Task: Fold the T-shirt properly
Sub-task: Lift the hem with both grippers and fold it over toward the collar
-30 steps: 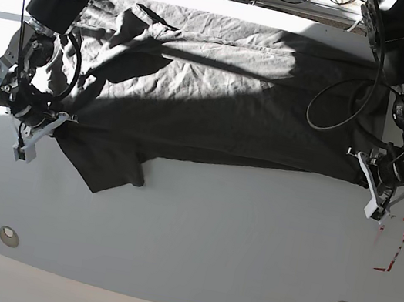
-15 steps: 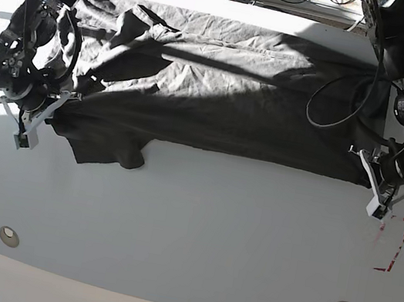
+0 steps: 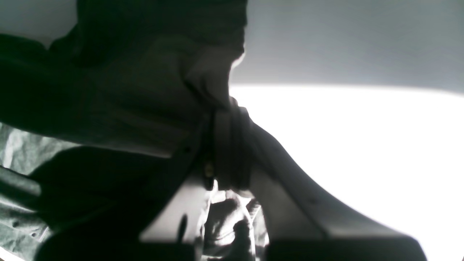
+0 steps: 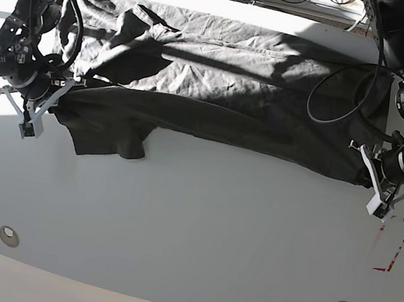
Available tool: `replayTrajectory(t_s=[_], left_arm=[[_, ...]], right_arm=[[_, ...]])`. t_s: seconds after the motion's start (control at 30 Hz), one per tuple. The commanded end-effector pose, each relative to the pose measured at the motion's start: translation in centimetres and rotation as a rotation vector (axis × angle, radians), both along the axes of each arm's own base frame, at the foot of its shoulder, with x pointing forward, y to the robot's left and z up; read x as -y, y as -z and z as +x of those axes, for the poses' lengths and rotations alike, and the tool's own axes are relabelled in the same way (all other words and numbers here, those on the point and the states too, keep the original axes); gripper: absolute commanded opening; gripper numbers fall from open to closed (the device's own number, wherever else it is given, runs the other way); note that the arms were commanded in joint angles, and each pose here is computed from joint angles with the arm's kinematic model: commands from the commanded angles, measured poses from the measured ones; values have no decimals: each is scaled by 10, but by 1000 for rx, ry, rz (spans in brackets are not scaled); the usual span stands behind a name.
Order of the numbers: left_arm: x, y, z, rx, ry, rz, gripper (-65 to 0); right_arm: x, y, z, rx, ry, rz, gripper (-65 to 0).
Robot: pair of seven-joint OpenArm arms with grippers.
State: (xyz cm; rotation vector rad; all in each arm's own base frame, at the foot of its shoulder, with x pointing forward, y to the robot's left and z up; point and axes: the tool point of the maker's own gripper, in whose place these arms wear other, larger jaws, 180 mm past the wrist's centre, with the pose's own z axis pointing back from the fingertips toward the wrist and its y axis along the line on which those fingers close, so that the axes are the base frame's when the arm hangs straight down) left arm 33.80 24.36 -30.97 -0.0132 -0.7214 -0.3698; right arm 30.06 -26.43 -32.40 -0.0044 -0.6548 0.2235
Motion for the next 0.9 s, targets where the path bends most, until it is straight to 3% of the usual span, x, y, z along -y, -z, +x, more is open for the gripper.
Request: replayTrajectory(t_s=[0.0,0.43,0.87], left_arm=[[0,-21,5,43,14,16,-624],[-1,-30,-15,26,28,86,-624],[-31,-6,-52,-83,-3,150,-622]], right_arm=[[2,-17,3,58,-16,-29,-650],[15,-27,-28,38,-6,-109,-650],[27,-6,-78,-63,14,-41,-650]])
